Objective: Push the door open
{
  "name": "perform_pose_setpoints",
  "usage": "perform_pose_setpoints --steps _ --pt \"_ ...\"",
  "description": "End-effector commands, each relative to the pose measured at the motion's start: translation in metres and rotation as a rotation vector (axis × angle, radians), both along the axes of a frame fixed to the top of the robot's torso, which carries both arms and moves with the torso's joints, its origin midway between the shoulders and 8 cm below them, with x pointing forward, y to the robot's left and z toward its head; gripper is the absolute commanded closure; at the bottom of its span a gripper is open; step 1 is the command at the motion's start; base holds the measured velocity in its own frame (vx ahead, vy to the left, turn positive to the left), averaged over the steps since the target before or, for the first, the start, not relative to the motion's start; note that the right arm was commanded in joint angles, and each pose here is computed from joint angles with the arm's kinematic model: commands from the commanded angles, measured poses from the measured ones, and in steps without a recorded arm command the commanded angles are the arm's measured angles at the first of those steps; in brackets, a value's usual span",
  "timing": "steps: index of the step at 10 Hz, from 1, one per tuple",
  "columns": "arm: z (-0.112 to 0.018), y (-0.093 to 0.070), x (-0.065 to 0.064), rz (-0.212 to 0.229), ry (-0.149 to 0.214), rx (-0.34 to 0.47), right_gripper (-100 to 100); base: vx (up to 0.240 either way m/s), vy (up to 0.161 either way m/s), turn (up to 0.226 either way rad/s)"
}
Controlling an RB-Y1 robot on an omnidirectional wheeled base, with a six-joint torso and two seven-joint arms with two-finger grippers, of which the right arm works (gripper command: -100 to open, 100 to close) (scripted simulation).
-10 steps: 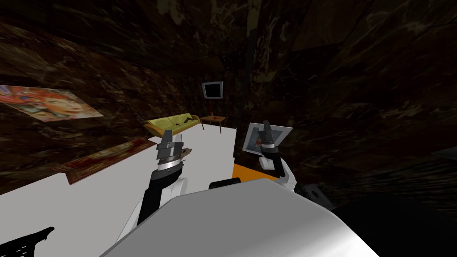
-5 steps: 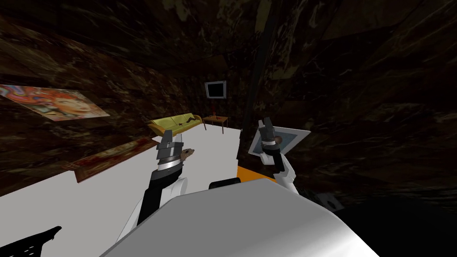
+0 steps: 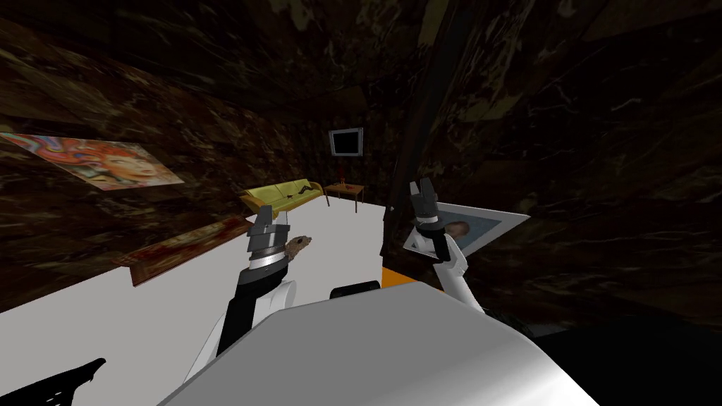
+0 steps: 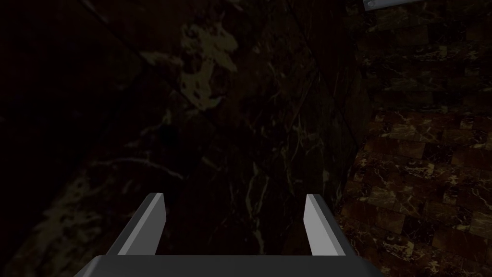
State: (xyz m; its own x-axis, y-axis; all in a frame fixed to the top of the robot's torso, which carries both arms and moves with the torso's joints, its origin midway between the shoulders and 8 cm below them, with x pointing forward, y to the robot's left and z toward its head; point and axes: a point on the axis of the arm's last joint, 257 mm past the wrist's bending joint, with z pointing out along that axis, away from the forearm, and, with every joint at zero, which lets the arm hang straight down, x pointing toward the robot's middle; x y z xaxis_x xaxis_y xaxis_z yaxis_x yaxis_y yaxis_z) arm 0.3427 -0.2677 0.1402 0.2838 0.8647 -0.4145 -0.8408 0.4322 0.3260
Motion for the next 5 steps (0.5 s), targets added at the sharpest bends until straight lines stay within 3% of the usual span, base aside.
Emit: perform_pose_setpoints --steps 1,5 --pt "0.010 0.001 -0.002 0.012 -0.032 -0.029 -100 0.209 0.109 0.061" --pt "0.036 0.006 -0.009 0.039 -0.110 -0.101 -100 0.164 0.126 0.046"
